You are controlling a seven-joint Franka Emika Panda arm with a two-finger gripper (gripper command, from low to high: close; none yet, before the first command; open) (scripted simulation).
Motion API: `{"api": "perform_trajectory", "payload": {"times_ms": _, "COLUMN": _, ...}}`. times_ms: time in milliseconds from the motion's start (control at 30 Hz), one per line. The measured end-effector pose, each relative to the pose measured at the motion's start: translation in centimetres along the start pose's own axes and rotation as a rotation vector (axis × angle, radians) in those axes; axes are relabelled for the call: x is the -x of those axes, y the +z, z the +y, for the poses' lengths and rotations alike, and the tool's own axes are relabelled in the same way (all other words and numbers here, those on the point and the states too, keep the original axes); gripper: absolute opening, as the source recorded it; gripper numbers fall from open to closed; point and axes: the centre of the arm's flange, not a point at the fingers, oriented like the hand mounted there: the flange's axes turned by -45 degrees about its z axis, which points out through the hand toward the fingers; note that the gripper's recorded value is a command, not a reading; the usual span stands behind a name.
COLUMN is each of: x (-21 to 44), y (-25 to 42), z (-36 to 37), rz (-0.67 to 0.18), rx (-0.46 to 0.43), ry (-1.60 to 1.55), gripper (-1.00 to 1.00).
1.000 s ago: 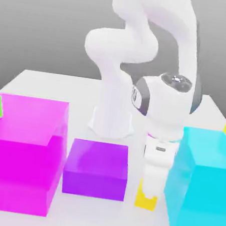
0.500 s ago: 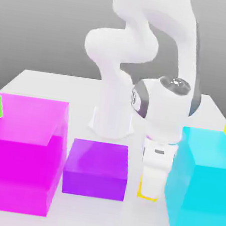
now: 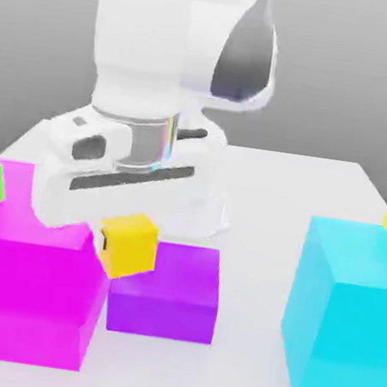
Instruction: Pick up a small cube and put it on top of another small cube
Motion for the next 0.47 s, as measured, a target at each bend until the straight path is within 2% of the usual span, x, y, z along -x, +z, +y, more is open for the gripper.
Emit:
{"api": "perform_trajectory", "payload": {"times_ms": 200, "x": 10.3, "y": -7.1, "z": 10.6, "rz": -0.011, "rx": -0.020, "ry": 0.424, "gripper": -1.00}}
{"api": "perform_trajectory", "payload": {"times_ms": 333, "x": 12.1, "y": -2.8, "z": 11.7, "rz": -0.013, "rx": -0.025, "ry": 0.482, "gripper": -1.00}}
{"api": "perform_trajectory", "payload": {"times_ms": 367, "x": 12.2, "y": -2.1, "z": 11.7, "rz": -0.013, "rx": -0.025, "ry": 0.485, "gripper": 1.00}}
{"api": "perform_trajectory", "payload": {"times_ms": 467, "x": 12.2, "y": -2.1, "z": 11.7, "rz": -0.013, "rx": -0.025, "ry": 0.485, "gripper": 1.00}}
